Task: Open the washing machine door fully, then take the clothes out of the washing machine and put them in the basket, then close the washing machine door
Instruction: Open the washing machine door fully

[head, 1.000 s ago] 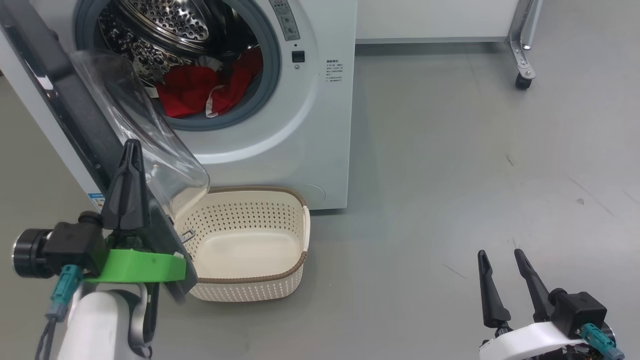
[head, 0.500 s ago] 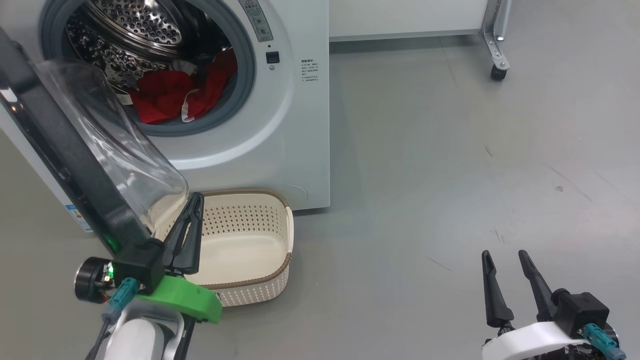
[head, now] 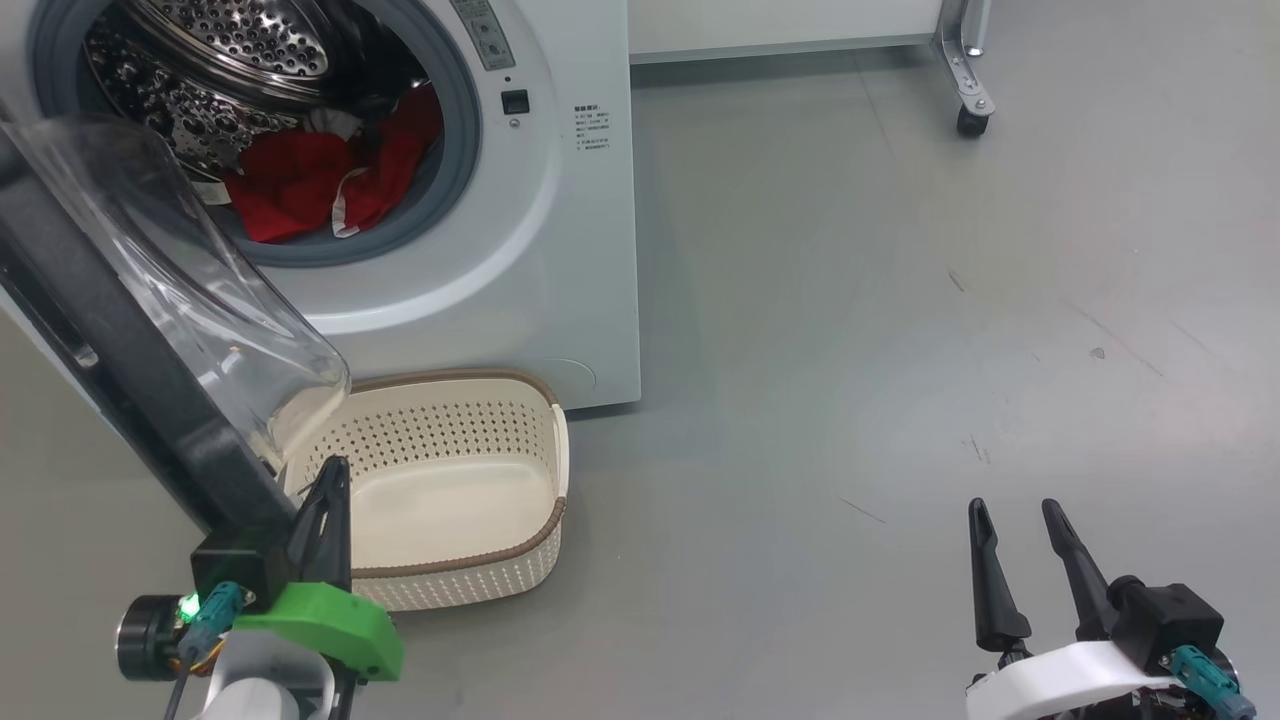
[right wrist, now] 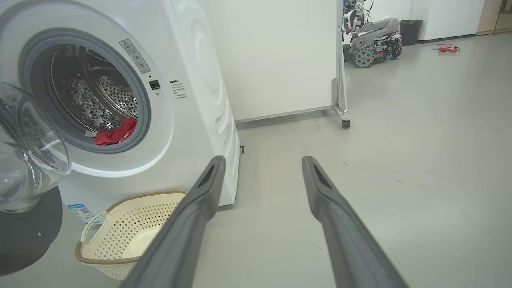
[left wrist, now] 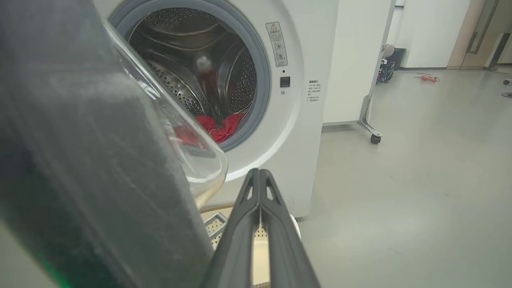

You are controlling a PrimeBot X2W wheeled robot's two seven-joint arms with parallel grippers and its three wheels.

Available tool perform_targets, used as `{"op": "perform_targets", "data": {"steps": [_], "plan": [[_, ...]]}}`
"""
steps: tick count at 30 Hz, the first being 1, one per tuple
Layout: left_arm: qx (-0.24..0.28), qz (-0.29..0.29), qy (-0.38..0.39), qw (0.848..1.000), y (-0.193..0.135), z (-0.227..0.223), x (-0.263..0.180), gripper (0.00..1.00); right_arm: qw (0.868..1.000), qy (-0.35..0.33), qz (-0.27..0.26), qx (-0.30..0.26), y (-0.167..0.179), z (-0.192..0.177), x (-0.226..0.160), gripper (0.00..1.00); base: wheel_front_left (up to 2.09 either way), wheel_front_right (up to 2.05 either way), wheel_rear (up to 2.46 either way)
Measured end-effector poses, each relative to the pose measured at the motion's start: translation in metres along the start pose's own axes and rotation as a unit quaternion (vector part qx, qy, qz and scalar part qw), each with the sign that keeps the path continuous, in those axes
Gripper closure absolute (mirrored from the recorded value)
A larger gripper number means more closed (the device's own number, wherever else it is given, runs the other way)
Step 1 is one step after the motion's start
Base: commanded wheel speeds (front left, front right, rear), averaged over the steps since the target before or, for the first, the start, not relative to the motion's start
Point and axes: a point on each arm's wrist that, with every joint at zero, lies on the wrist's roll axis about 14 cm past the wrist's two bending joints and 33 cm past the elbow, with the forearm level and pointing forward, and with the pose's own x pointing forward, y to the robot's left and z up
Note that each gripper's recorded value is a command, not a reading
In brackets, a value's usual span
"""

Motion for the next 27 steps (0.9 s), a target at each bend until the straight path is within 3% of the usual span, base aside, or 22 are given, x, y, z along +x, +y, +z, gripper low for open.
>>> {"op": "perform_targets", "data": {"steps": [12, 27], "plan": [[-0.010, 0.031, 0.007, 0.999, 0.018, -0.009, -0.001, 1.00, 1.000, 0.005, -0.003, 0.000, -0.003, -0.003, 0.004, 0.00, 0.00, 0.00, 0.00], [-0.014, 0.065, -0.004, 0.998, 0.037, -0.007, -0.015, 1.00, 0.999, 0.012, 0.032, -0.002, 0.016, -0.008, 0.015, 0.00, 0.00, 0.00, 0.00]]}}
